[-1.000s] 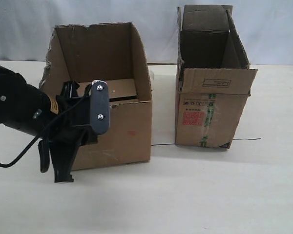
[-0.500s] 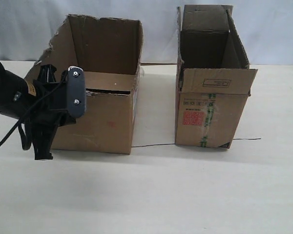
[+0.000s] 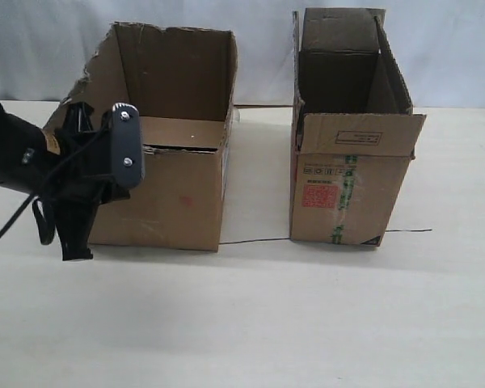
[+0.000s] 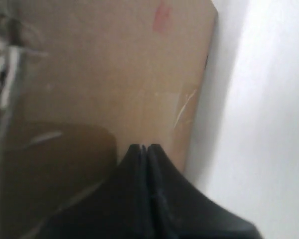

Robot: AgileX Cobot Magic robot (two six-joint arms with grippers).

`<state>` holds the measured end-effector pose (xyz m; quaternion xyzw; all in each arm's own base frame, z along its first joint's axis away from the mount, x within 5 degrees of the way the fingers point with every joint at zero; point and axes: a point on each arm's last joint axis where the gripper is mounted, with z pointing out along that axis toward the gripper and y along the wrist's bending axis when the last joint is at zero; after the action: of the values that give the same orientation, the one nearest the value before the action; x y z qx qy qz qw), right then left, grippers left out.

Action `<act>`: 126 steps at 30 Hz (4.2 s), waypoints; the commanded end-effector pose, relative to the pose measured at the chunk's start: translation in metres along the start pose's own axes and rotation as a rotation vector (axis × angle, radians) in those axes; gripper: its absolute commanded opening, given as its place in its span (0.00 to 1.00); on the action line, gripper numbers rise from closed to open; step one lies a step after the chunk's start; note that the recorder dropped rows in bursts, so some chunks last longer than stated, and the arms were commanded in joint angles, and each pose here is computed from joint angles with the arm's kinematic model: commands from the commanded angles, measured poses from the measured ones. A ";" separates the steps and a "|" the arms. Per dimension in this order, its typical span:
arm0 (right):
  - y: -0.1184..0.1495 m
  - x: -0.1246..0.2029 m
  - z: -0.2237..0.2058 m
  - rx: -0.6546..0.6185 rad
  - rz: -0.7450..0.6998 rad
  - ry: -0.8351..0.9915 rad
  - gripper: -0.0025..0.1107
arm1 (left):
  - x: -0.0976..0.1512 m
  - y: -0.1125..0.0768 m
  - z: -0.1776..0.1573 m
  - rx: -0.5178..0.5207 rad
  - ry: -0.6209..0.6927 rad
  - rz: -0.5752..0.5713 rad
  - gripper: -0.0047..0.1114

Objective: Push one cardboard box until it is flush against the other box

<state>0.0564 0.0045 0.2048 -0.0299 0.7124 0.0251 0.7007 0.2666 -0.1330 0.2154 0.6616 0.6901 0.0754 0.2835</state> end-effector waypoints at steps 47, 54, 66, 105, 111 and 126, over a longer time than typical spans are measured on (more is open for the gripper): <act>0.000 0.001 0.000 -0.005 0.004 0.003 0.07 | 0.210 0.086 0.067 0.072 -0.709 -1.513 0.04; 0.000 0.001 0.000 -0.005 0.004 0.003 0.07 | 0.205 0.087 0.077 0.180 -0.841 -1.456 0.04; 0.000 0.001 0.000 -0.005 0.004 0.003 0.07 | 0.184 0.090 0.112 0.306 -0.869 -1.435 0.04; 0.000 0.001 0.000 -0.005 0.004 0.003 0.07 | 0.127 0.119 0.149 0.349 -0.846 -1.306 0.04; 0.000 0.001 0.000 -0.005 0.004 0.003 0.07 | 0.132 0.116 0.163 0.366 -0.833 -1.337 0.04; 0.000 0.001 0.000 -0.005 0.004 0.003 0.07 | 0.133 0.118 0.175 0.409 -0.872 -1.332 0.04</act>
<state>0.0564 0.0045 0.2048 -0.0299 0.7124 0.0251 0.7007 0.4591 -0.0356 0.0847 0.1201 0.7733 -0.4894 0.3848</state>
